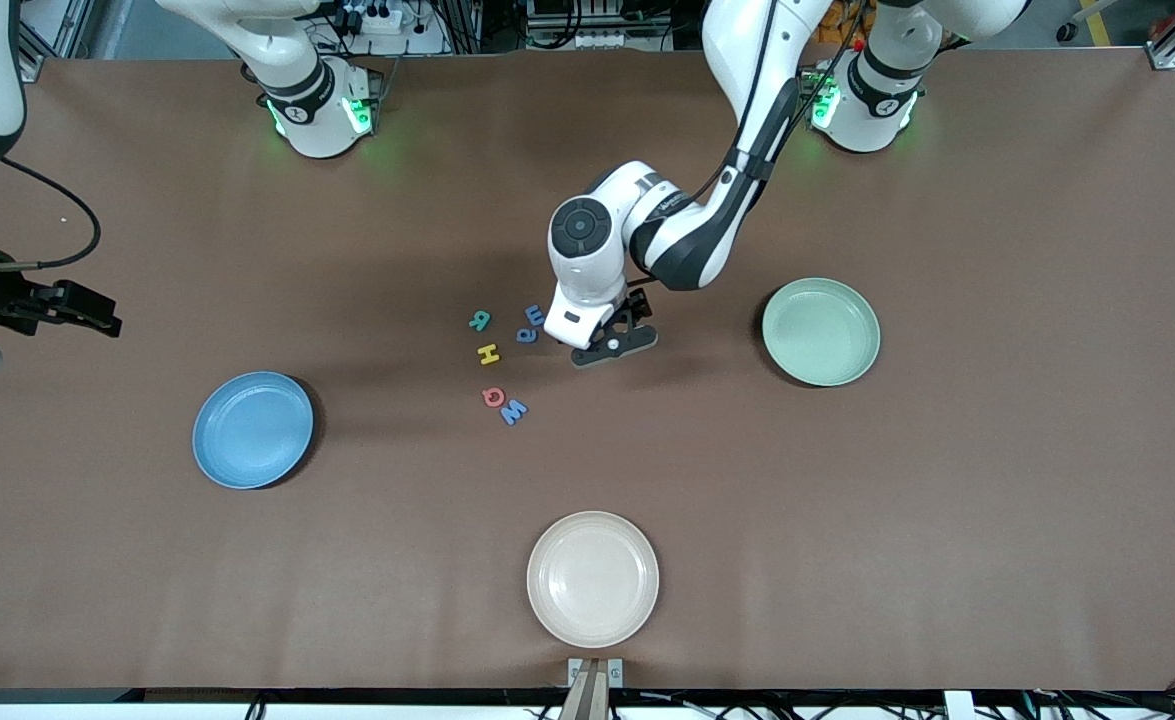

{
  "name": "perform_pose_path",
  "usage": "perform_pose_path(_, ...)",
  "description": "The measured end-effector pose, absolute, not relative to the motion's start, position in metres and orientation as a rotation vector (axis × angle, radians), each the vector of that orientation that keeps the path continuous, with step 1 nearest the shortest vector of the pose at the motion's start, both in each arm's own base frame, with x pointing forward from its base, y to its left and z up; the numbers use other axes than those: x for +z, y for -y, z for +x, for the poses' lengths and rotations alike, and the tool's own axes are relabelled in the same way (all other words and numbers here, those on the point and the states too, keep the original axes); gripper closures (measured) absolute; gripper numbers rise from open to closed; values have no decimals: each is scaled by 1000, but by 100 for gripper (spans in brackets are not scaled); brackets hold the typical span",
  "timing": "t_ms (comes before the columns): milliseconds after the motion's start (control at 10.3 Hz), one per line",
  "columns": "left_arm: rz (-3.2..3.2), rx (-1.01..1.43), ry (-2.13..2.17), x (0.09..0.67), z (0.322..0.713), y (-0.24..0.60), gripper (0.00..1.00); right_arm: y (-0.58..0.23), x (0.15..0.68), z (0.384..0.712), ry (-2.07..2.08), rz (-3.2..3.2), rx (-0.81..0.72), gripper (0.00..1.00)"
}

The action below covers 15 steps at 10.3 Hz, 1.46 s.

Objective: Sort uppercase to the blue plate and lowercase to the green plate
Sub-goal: 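Reach the left gripper over the yellow lowercase h, then lower the left gripper and close it on the yellow h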

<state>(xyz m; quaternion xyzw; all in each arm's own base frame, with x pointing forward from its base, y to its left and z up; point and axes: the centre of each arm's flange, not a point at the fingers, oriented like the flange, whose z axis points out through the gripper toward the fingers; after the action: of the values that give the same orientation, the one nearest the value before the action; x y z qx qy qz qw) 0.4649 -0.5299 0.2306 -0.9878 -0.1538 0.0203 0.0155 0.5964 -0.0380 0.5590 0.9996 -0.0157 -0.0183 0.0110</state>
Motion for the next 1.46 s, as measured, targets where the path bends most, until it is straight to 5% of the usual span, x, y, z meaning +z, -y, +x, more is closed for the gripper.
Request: perform_pose_path(1463, -3150, 227, 625, 167, 452, 537, 0, 43, 549, 600, 58, 3119, -81, 0)
